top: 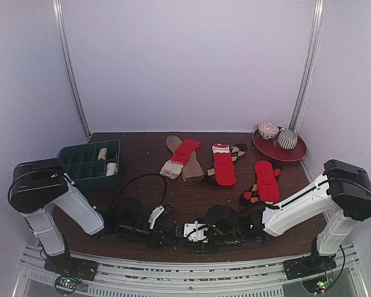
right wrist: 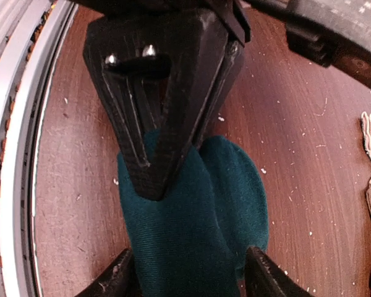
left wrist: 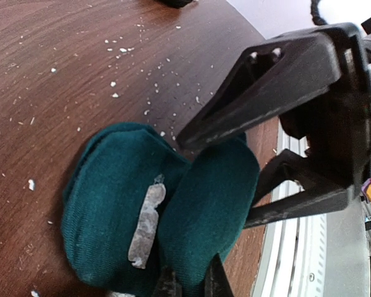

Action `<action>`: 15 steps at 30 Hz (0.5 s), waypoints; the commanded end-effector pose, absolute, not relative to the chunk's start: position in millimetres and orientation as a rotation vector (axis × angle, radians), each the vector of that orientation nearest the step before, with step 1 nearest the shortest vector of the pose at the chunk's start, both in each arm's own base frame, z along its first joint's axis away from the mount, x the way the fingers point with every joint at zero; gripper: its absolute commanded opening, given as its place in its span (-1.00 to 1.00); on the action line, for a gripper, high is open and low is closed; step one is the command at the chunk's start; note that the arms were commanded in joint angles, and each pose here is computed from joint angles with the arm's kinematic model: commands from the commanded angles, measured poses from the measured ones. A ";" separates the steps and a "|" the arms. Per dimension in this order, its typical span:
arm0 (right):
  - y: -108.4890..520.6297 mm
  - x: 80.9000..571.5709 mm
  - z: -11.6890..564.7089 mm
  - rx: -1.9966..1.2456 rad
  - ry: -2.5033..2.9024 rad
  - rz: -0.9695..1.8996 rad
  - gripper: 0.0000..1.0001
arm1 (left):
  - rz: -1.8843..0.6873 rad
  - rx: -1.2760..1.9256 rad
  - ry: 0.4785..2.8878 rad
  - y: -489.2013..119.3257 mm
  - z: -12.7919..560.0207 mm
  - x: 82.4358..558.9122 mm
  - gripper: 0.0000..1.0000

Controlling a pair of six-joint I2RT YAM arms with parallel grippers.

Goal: Roll the socks
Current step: Roll a pair of socks at the center of the board.

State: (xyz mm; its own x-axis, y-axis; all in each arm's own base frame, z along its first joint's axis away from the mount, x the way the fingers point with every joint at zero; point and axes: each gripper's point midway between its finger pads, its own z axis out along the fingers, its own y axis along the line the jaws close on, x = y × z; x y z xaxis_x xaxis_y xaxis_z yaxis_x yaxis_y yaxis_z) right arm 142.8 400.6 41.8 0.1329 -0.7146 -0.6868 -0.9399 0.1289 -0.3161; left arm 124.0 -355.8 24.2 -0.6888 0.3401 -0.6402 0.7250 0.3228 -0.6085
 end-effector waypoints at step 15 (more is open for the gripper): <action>379.2 122.8 8.4 -1.612 2.146 0.670 -0.46 | -0.984 1.126 2.092 -330.8 42.0 137.3 -0.04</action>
State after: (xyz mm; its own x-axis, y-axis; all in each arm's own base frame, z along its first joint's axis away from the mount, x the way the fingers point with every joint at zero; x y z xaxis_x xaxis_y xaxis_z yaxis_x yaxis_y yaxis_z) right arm 138.2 401.6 24.7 -0.0466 -0.7418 -0.6690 -0.9781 0.1699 -0.1203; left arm 126.1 -342.7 32.4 -0.6035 0.4117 -0.6829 0.7966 0.3490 -0.4936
